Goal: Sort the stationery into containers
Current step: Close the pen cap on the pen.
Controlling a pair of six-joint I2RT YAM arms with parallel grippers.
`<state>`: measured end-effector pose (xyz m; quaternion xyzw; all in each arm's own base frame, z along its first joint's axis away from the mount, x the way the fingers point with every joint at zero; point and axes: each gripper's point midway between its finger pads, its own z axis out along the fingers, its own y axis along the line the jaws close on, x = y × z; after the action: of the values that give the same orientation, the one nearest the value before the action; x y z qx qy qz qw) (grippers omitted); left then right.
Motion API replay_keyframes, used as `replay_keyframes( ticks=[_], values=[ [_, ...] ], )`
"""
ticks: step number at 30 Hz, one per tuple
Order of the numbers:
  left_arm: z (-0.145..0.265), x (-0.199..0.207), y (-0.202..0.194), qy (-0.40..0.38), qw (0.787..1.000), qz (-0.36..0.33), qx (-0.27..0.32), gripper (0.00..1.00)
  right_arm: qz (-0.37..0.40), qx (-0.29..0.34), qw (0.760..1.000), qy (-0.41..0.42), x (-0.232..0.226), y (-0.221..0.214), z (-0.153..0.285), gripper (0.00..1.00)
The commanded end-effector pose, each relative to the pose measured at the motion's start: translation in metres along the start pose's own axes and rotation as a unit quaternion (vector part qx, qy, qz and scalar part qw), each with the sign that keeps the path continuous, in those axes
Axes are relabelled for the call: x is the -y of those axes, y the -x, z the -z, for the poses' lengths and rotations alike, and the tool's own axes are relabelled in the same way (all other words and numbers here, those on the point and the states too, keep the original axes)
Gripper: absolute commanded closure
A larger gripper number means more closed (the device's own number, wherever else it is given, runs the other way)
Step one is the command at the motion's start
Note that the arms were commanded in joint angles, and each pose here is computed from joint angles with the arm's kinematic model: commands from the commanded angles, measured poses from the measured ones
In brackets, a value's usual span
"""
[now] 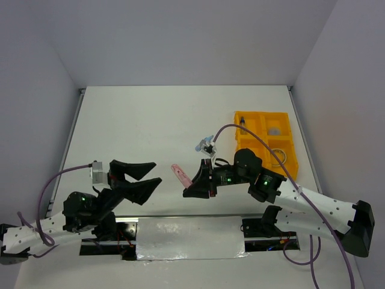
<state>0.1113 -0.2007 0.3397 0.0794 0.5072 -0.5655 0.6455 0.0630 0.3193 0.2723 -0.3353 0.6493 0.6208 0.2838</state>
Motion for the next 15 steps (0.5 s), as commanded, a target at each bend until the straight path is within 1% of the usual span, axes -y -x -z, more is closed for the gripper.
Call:
replay_keyframes(
  ticks=[1,4,10,12,15],
  values=[
    [-0.006,0.040,0.019,-0.091,0.995,-0.034,0.004,0.19,0.025,0.016,0.999,0.027,-0.013,0.009,0.000,1.00],
    [-0.020,0.042,0.001,-0.090,0.995,-0.042,-0.032,0.21,0.027,0.009,0.999,0.045,-0.018,0.008,-0.001,1.00],
    [-0.037,0.033,-0.007,-0.057,0.996,-0.050,-0.043,0.24,0.034,0.005,0.998,0.061,-0.024,0.005,0.002,1.00],
    [-0.038,0.033,-0.006,-0.053,0.996,-0.051,-0.041,0.29,0.036,0.006,0.998,0.058,-0.023,0.003,0.003,1.00],
    [-0.040,0.040,-0.007,-0.071,0.995,-0.047,-0.041,0.34,0.039,0.001,0.997,0.061,-0.023,0.002,0.003,1.00]
  ],
)
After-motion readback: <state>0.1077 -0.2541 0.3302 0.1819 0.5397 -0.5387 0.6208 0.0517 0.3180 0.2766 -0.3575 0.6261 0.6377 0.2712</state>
